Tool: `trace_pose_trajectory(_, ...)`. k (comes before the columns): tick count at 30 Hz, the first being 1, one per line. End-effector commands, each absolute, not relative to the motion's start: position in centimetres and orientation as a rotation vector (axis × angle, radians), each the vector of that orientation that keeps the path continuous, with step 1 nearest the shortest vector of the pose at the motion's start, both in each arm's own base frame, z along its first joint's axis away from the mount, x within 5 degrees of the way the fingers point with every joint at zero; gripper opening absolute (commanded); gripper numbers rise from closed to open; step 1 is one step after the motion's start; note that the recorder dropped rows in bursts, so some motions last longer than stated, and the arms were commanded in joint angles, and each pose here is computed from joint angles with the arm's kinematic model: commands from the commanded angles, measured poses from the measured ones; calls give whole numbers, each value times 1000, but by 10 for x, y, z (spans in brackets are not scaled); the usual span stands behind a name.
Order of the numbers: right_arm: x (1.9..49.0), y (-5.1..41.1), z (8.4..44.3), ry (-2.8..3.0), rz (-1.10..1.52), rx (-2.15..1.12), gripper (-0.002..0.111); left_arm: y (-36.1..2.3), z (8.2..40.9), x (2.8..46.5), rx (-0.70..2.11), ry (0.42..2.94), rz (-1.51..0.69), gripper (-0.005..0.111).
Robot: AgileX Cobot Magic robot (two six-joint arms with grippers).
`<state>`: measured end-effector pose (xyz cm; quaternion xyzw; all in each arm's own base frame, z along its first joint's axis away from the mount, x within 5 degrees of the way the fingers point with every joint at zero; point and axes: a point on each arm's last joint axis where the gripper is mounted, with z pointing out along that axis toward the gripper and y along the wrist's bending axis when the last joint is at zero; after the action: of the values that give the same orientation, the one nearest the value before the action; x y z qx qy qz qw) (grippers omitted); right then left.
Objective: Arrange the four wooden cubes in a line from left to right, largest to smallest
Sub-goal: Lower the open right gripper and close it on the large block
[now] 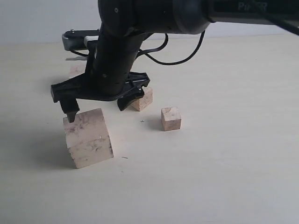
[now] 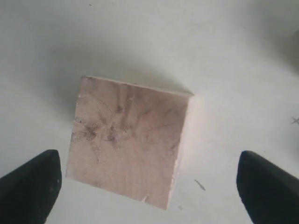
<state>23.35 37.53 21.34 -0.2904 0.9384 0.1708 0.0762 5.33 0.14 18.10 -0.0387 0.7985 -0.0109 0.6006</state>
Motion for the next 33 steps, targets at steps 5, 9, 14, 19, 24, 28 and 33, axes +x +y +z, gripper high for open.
trace_pose_trajectory(5, 222, 402, 226, 2804, 540, -850, 94, 2, 181, 53, -96, 1835, -26, 0)
trace_pose_trajectory(9, 224, 401, 227, 2822, 459, -788, 84, 2, 181, 53, -96, 1835, -26, 0)
trace_pose_trajectory(14, 222, 401, 218, 2871, 424, -826, 69, 2, 181, 53, -96, 1835, -26, 0)
trace_pose_trajectory(19, 221, 402, 222, 2836, 467, -875, 67, 2, 181, 53, -96, 1835, -26, 0)
trace_pose_trajectory(24, 222, 403, 221, 2829, 470, -862, 67, 2, 181, 53, -96, 1835, -26, 0)
trace_pose_trajectory(28, 222, 404, 217, 2839, 471, -860, 87, 2, 181, 53, -96, 1835, -26, 0)
trace_pose_trajectory(33, 219, 407, 212, 2883, 521, -848, 105, 2, 181, 53, -96, 1835, -26, 0)
